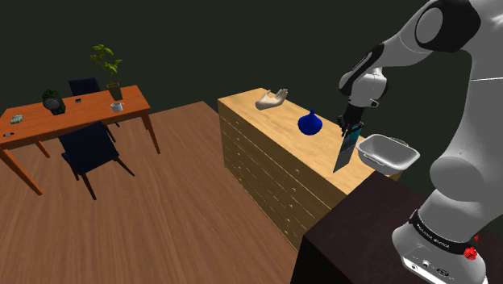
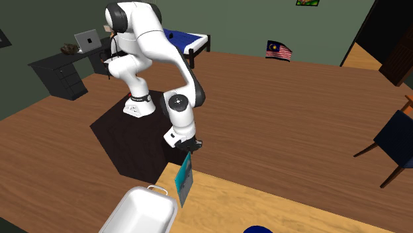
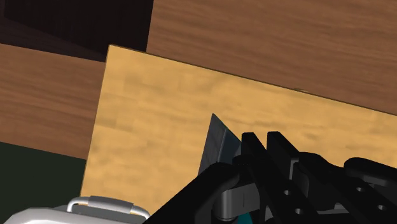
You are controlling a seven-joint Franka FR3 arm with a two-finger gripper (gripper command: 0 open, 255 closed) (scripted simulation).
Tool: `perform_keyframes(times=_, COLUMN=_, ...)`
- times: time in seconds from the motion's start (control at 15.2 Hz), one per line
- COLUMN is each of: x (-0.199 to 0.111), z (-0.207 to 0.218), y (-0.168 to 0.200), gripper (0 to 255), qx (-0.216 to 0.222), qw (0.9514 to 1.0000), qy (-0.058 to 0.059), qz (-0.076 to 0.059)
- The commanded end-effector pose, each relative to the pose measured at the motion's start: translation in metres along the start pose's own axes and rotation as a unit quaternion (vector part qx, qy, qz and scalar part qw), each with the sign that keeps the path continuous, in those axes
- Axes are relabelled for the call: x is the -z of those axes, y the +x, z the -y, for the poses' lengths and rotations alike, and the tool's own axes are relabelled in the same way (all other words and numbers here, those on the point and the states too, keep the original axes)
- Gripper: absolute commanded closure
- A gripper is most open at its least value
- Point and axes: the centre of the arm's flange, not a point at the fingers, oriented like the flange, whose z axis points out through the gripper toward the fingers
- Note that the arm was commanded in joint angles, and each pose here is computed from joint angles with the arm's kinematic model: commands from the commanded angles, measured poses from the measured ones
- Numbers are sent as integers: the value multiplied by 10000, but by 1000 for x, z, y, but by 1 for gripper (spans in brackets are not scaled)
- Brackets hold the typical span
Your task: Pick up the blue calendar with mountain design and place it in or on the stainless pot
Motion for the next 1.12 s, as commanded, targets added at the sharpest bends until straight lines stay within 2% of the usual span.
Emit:
perform_keyframes(times=0.0, x=0, z=0, y=0, gripper=255, qx=0, qw=10000, qy=-1, qz=0)
perform_keyframes(times=1.06, x=78, z=2, y=-13, gripper=255, qx=0, qw=10000, qy=-1, qz=0)
